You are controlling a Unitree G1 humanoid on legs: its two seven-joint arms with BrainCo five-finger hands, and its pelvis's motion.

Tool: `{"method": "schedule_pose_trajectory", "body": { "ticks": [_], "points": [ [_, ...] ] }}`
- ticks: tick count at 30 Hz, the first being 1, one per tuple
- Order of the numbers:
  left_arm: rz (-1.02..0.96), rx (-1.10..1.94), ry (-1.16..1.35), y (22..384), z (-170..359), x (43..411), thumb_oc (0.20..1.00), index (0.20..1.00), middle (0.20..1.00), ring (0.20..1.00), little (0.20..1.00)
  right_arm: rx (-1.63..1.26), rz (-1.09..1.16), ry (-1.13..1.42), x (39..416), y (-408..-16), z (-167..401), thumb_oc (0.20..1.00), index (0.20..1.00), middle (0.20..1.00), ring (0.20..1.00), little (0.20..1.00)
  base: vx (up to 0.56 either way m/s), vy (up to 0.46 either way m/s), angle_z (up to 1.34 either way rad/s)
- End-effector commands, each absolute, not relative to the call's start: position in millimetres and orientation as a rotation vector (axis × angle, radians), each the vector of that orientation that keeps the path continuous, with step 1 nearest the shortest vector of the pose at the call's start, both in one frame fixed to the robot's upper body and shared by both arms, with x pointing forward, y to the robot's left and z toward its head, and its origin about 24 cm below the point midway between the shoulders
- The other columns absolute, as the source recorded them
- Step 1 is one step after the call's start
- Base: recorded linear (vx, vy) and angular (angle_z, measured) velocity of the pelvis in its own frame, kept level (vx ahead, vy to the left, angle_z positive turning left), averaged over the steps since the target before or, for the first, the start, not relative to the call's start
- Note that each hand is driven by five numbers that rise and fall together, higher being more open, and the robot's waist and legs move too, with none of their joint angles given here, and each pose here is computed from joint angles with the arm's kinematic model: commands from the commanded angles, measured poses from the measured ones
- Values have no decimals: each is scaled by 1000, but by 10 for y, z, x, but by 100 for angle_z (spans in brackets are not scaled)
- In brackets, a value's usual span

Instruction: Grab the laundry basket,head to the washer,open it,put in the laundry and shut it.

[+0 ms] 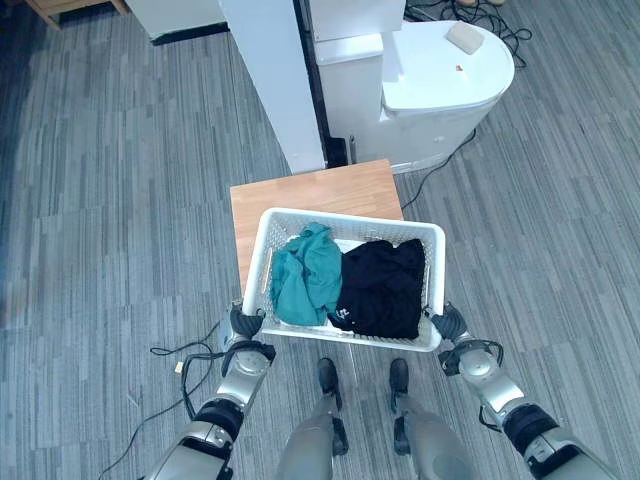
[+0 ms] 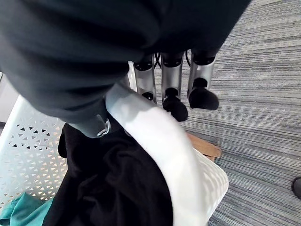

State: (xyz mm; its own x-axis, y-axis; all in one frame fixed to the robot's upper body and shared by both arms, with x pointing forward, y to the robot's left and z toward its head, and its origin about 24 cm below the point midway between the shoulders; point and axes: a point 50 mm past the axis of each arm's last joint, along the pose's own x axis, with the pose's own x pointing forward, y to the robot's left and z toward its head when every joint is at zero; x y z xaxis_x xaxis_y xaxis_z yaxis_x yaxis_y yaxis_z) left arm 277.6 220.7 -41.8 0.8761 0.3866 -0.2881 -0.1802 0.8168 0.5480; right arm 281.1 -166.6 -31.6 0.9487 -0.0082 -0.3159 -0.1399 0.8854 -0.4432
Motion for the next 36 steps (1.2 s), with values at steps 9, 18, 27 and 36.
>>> {"method": "schedule_pose_trajectory", "body": {
  "ticks": [9, 18, 27, 36],
  "points": [
    [149, 336, 210, 1903, -196, 2660, 200, 200, 200, 200, 200, -364, 69, 52, 2831, -1691, 186, 200, 200, 200, 200, 200, 37, -50, 2],
    [30, 233, 141, 1926, -68, 2233, 200, 200, 200, 200, 200, -271, -26, -118, 2541, -2015, 532, 200, 200, 200, 200, 200, 7, -81, 6],
    [-30, 138, 113, 1791, 16, 2061, 200, 200, 200, 200, 200, -225, 6, -120, 2265, -2087, 568, 200, 200, 200, 200, 200, 5, 30, -63],
    [-26, 181, 22, 1787, 202, 2184, 200, 200, 200, 200, 200, -172, 20, -200, 2305, -1975, 724, 200, 200, 200, 200, 200, -51, 52, -125]
  ]
}}
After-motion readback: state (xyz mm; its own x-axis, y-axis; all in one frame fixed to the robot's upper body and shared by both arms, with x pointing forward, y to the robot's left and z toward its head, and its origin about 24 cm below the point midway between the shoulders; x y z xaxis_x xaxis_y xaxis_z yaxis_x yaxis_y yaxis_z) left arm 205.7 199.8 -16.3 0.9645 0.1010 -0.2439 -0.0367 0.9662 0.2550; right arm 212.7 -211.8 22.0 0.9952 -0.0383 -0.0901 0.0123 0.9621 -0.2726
